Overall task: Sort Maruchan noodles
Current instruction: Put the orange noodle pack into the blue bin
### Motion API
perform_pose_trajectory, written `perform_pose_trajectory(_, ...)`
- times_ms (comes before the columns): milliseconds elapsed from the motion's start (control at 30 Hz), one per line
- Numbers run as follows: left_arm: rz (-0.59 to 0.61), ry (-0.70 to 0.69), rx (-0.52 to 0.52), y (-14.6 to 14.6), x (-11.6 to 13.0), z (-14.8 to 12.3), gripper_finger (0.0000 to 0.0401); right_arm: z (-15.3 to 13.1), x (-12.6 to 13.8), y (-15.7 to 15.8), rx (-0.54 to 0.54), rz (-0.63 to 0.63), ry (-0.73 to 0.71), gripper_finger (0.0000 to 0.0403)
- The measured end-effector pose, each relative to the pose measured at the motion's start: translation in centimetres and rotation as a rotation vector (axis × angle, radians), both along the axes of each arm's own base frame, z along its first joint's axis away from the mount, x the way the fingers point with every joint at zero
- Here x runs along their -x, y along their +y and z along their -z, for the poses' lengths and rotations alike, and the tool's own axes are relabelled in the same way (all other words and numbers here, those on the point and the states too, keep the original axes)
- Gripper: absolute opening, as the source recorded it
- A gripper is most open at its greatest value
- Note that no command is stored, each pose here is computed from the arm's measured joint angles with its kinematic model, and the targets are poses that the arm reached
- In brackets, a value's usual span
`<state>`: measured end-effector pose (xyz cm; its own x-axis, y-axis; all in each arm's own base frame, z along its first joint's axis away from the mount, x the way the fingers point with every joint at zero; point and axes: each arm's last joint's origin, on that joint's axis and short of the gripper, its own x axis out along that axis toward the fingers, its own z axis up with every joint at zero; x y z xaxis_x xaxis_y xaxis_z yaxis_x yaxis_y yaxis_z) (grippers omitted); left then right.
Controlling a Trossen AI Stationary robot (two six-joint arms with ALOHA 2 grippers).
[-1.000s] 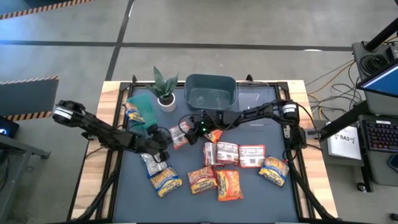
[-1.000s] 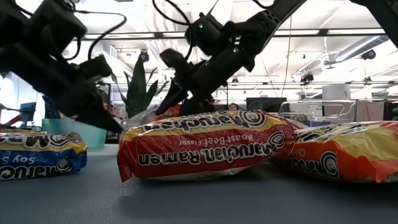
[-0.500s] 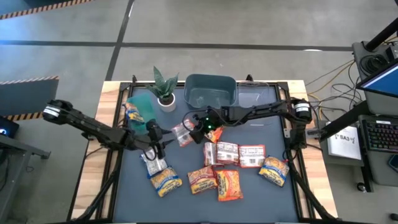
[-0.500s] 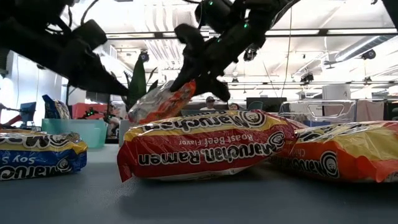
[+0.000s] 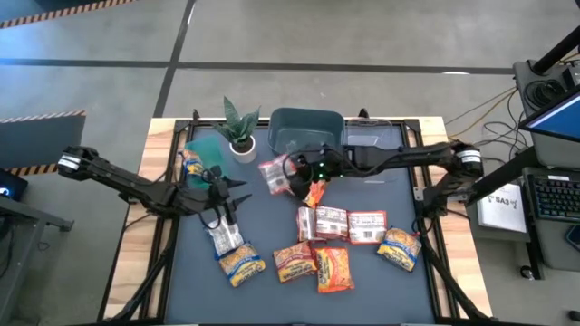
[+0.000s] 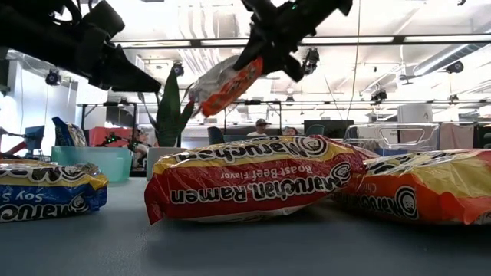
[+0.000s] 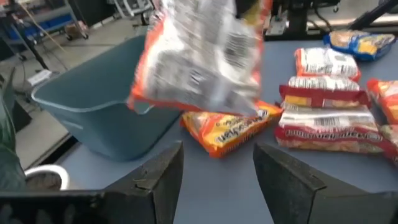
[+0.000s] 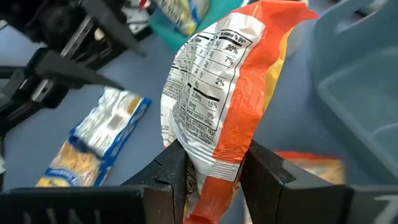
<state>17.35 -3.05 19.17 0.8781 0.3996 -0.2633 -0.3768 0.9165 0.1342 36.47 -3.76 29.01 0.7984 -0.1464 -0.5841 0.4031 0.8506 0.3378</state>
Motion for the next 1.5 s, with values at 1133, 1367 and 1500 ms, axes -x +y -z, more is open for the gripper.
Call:
perform_pose_trajectory(1133, -0.169, -0.037, -0.296, 0.3, -0.7, -6.6, 0.0178, -2.1, -1.4, -8.3, 0.65, 0.12, 0.365, 0.0107)
perform_pose_trajectory(1367, -0.168, -0.018, -0.296, 0.4, -0.6, -6.2, 0.0178, -1.0, -2.0, -9.2, 0.755, 0.026, 0.548, 0.0107)
perform_pose_trajectory(1500, -0.169, -0.02, -0.292, 0.4, -0.6, -6.2, 0.0178, 1.0, -2.7, -9.4, 0.838, -0.118, 0.657, 0.0107)
